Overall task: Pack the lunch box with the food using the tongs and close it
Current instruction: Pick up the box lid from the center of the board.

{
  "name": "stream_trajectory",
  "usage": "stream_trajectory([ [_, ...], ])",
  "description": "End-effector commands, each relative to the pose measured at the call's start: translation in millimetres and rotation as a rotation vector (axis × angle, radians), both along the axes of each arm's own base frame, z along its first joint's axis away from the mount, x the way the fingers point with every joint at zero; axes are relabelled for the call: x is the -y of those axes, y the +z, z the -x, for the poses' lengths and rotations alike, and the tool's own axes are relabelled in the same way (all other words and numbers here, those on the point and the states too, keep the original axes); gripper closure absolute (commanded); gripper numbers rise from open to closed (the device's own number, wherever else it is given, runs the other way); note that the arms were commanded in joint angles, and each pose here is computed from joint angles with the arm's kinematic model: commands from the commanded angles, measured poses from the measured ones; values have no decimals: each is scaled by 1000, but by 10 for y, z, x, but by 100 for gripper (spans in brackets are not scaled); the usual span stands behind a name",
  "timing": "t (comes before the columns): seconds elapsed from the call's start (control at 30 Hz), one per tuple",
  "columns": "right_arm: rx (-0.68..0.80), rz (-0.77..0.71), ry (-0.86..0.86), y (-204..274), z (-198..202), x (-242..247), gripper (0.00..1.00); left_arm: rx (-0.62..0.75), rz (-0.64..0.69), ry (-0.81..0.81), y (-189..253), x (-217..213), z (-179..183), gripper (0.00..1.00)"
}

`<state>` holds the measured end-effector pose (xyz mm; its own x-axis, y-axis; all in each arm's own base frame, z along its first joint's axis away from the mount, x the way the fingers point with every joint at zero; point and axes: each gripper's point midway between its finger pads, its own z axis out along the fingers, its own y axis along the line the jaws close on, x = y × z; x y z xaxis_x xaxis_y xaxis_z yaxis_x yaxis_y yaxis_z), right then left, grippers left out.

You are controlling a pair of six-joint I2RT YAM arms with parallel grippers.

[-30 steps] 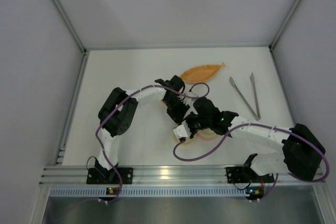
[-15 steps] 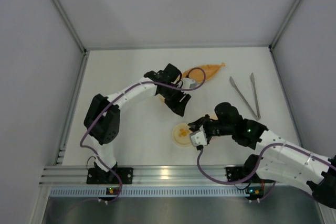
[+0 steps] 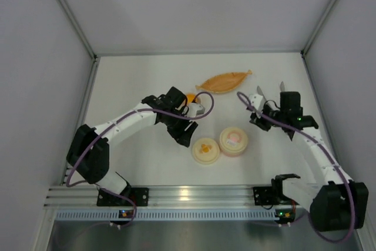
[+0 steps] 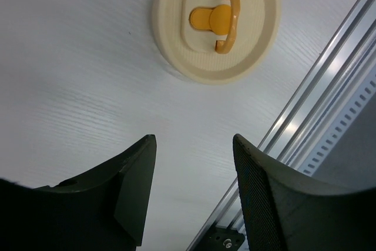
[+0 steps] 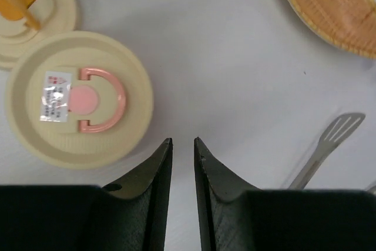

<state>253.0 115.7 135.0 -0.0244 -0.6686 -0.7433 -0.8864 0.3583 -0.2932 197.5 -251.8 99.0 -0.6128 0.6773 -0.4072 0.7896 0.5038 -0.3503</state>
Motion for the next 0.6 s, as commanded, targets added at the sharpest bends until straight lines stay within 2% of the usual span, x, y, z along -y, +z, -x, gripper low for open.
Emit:
stream_trajectory([
  [0.0, -158, -174, -217, 121, -248, 357, 79, 127, 39, 18, 177, 43, -177, 40],
  [0.13, -302, -315, -408, 108, -422, 681, 74, 170, 1, -1, 76, 126, -186, 40],
  [0.2, -311, -350, -454, 160, -493, 771, 70, 203, -30, -6, 28, 195, -223, 40],
  [0.4, -287, -417, -538, 305, -594, 809, 50, 211, -85, -35, -111, 450, -212, 41],
  [0.5, -288, -429, -566, 328, -597, 819, 36, 189, -87, -38, -117, 587, -201, 41],
  [0.57, -289, -434, -577, 338, -597, 824, 33, 188, -95, -41, -129, 675, -173, 41],
])
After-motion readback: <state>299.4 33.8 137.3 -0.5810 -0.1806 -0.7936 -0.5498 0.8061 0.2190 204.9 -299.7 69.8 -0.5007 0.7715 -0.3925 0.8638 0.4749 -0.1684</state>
